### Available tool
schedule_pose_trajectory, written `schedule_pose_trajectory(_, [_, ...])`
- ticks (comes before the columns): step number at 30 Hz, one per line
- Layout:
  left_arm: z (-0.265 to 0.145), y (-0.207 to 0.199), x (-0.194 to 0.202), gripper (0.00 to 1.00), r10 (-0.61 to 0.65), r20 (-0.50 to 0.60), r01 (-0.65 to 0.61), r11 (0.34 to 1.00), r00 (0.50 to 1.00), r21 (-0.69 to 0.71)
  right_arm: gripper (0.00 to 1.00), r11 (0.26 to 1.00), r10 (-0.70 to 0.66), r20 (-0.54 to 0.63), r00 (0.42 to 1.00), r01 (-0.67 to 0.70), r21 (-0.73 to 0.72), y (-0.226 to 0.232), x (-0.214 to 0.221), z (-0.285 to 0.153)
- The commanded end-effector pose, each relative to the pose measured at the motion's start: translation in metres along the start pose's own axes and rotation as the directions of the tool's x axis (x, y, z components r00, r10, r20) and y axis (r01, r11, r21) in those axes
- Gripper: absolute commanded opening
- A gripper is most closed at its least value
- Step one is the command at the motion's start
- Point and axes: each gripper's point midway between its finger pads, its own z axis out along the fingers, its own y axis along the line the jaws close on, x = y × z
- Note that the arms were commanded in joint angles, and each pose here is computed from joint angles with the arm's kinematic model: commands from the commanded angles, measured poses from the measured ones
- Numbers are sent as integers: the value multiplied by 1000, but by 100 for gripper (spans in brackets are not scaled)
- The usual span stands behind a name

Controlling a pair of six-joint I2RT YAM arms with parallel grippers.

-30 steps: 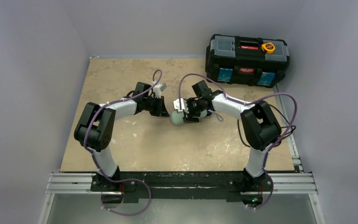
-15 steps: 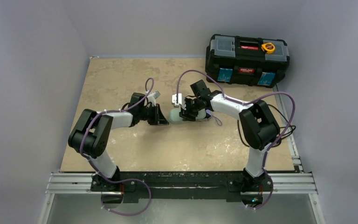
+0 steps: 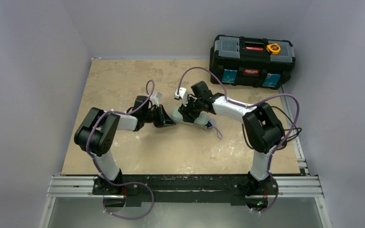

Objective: Open the umbrella

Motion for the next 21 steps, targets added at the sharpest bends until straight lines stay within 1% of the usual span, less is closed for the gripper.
schedule_pose_trajectory(1, [9,-27,-4,0,-10,-5,11,995,1000,103,39,980,165,10,986,-165,115,-8,-3,6])
schedule_pose_trajectory(6, [14,-36,-6,0,-35,-11,36,991,999,128,39,956,250,31,968,-251,150,-9,-13,14])
schedule_pose_trajectory(9, [12,-35,-8,0,-32,0,32,992,999,119,42,947,283,38,958,-285,146,-8,-18,13])
schedule_pose_trajectory(11, [9,-27,-11,0,-22,10,22,996,1000,85,51,952,285,58,957,-290,97,1,-27,11])
schedule_pose_trajectory(12, [6,-23,-16,1,-9,22,7,997,1000,73,53,953,286,58,957,-290,90,2,-28,7])
schedule_pose_trajectory(13, [3,-20,-19,8,-1,31,-1,998,1000,58,55,954,288,62,956,-292,66,7,-32,5])
schedule_pose_trajectory(14, [-1,-18,-25,12,10,47,-12,999,999,47,58,956,287,65,956,-290,41,10,-36,1])
schedule_pose_trajectory(15, [-5,-16,-31,15,19,66,-21,999,998,32,60,956,289,64,955,-292,34,12,-39,-3])
schedule_pose_trajectory(18, [-15,-7,-47,21,47,101,-45,999,994,-22,71,948,317,65,946,-316,-24,19,-54,-17])
schedule_pose_trajectory(21, [-21,-13,-53,30,92,108,-92,996,990,-6,77,937,343,70,937,-336,-95,27,-66,-32])
